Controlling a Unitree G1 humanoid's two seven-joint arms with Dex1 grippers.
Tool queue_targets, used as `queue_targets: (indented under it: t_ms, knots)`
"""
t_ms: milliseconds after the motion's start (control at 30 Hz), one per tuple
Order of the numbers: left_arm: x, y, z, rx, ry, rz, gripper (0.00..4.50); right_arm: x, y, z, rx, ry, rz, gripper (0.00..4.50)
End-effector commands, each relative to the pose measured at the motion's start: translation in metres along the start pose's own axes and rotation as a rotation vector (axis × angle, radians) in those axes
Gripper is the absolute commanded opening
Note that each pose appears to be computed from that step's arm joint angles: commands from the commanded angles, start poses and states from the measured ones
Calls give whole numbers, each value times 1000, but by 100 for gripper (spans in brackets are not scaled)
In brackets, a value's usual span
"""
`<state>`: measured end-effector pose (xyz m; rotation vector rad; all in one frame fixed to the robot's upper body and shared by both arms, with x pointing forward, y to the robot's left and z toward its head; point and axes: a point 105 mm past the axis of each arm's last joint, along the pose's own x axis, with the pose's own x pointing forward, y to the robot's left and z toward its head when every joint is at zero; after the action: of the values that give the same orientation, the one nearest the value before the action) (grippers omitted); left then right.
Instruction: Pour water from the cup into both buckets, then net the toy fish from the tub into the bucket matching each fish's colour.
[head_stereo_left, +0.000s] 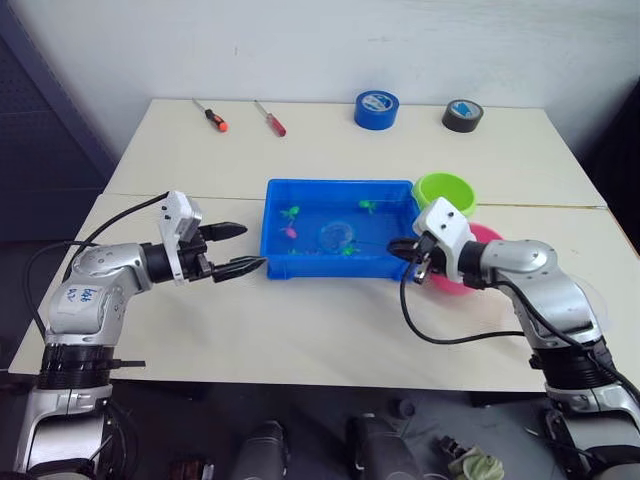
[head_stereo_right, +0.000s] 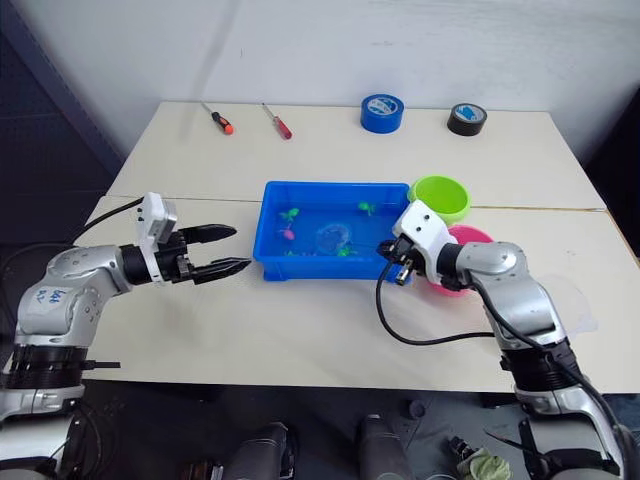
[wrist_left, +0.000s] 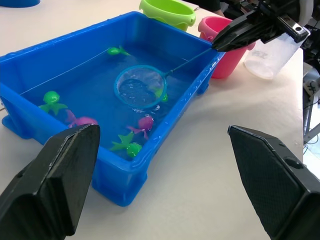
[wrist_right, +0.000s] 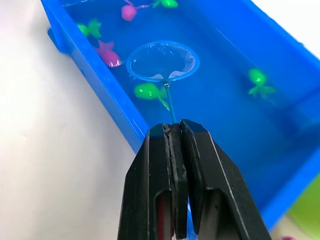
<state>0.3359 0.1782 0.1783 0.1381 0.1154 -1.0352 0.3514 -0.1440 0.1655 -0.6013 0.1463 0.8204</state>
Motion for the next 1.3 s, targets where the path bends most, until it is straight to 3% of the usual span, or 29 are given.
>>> queue_targets:
  t_ms: [33,400,767,1100,1300]
  knots:
    - [2,1,9,44,-17,-17,447,-2,-5,9,-198,-1,-24,0]
    - [-9,-5,1,45,28,-28,447,18,8,15,-393,-27,78,0]
    - [-14,-5,8,38,-1,8,447,15,-1,19,-26,-88,59,0]
    - [20,-13,25,36,-65,-136,447,-30,-12,21,255,-128,-51,0]
    - [64,-36,50,40,-136,-361,447,-81,-8,25,277,-164,-198,0]
